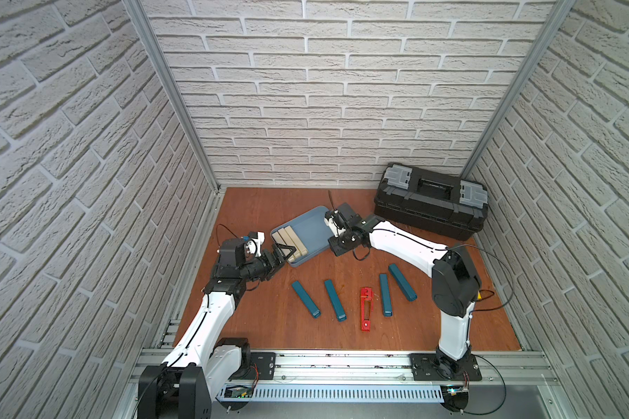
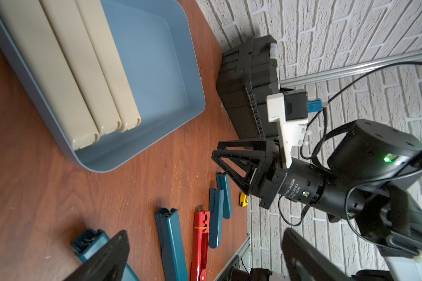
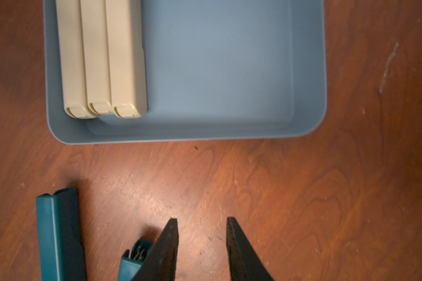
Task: Put the pruning pliers into the storage box
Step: Pick up the pruning pliers from the center of the board.
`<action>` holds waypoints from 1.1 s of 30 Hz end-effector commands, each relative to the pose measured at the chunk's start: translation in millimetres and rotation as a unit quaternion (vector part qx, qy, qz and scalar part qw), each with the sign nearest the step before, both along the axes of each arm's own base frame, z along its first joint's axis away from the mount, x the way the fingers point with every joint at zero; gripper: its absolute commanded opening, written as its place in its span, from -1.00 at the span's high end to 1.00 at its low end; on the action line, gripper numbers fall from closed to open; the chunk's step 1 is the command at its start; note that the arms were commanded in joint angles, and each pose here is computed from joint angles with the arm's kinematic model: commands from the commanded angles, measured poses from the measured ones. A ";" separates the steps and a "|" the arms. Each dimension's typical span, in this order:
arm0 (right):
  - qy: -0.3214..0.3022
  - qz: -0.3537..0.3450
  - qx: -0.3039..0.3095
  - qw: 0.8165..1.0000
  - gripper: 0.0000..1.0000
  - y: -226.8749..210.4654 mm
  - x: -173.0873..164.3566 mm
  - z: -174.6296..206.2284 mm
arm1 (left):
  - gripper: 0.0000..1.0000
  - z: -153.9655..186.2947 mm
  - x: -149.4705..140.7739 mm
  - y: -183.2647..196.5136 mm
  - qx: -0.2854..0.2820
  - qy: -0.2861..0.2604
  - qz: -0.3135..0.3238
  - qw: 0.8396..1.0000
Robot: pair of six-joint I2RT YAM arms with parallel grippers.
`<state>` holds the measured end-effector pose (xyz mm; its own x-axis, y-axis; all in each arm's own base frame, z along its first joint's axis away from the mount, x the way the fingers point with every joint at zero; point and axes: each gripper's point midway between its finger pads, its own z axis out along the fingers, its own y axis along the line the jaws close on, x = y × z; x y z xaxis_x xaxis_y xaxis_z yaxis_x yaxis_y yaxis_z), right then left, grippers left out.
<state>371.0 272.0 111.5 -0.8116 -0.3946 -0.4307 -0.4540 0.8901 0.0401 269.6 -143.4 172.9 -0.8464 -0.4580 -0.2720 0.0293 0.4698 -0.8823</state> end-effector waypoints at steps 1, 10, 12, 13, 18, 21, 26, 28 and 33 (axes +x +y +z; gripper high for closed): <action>-0.027 -0.040 -0.001 0.999 0.24 -32.7 -6.6 19.3 | -0.96 4.6 -6.0 -11.5 -0.002 -0.017 -0.015 1.000; -0.001 -0.103 -0.034 0.994 0.18 -99.1 -67.5 26.0 | -0.97 -1.3 -12.0 -30.9 0.004 -0.021 -0.037 0.999; 0.006 -0.125 -0.032 0.992 0.18 -111.2 -84.4 20.0 | -0.96 -1.1 -13.4 -35.1 0.003 -0.024 -0.043 0.999; 0.010 -0.132 -0.032 0.991 0.17 -117.2 -92.3 15.6 | -0.96 -1.0 -14.4 -37.4 0.003 -0.025 -0.047 0.999; 0.027 -0.165 -0.028 0.986 0.16 -139.5 -128.2 -4.1 | -0.96 -4.5 -19.7 -49.0 0.003 -0.019 -0.070 0.997; 0.034 -0.180 -0.031 0.983 0.16 -149.5 -143.6 -12.6 | -0.96 -6.3 -23.1 -54.4 0.004 -0.015 -0.080 0.997; 0.045 -0.197 -0.026 0.979 0.16 -155.6 -163.9 -23.5 | -0.96 -11.7 -33.7 -64.6 0.008 -0.005 -0.101 0.995; 0.048 -0.201 -0.025 0.978 0.16 -156.4 -171.2 -27.0 | -0.97 -13.4 -38.7 -67.9 0.011 -0.003 -0.108 0.994; 0.049 -0.200 -0.019 0.978 0.17 -151.6 -183.8 -35.2 | -0.96 -19.5 -48.2 -73.9 0.019 0.002 -0.116 0.993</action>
<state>190.5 119.0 77.4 -0.9440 -0.0902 -0.3175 -0.1004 0.9948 0.0159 225.7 -216.4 158.7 -0.9316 -0.2422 -0.2712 0.1305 0.4735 -0.8711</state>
